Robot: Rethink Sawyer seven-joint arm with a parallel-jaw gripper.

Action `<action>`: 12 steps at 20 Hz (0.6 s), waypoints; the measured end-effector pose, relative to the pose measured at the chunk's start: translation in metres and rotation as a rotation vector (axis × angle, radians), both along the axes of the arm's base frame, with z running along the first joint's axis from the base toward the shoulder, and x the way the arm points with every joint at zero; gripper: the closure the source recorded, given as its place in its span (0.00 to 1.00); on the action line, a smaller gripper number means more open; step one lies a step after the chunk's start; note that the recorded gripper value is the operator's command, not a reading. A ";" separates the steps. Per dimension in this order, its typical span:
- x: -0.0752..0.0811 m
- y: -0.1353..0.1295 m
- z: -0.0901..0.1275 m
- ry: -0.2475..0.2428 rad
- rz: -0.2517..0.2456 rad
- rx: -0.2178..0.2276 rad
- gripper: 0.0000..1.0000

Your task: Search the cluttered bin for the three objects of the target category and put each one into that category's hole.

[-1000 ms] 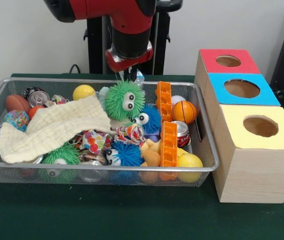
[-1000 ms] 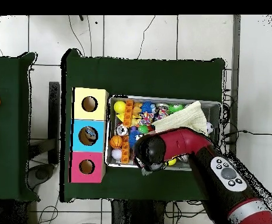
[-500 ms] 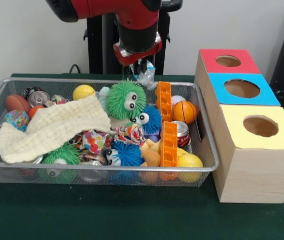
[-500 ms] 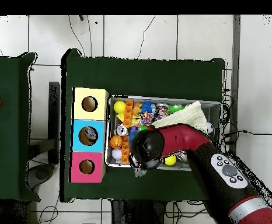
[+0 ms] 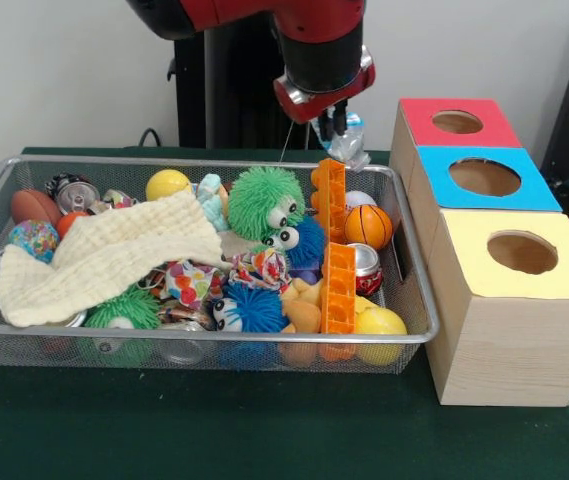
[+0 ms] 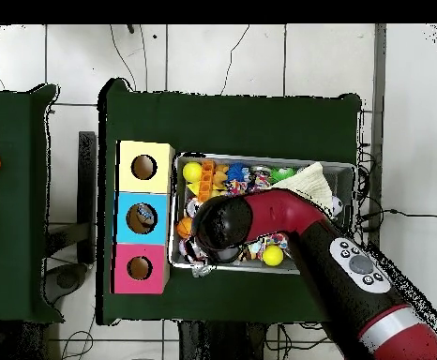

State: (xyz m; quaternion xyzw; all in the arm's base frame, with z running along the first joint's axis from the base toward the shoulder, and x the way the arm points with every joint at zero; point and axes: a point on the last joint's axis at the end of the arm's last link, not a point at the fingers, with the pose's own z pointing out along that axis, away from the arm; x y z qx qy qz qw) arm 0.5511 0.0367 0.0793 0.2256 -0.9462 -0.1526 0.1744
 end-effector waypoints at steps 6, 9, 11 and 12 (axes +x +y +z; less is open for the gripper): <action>0.011 0.017 0.021 0.011 -0.002 0.040 1.00; 0.014 0.023 0.029 0.016 -0.002 0.053 1.00; 0.017 0.026 0.035 0.016 -0.001 0.062 1.00; 0.018 0.028 0.037 0.014 0.000 0.068 1.00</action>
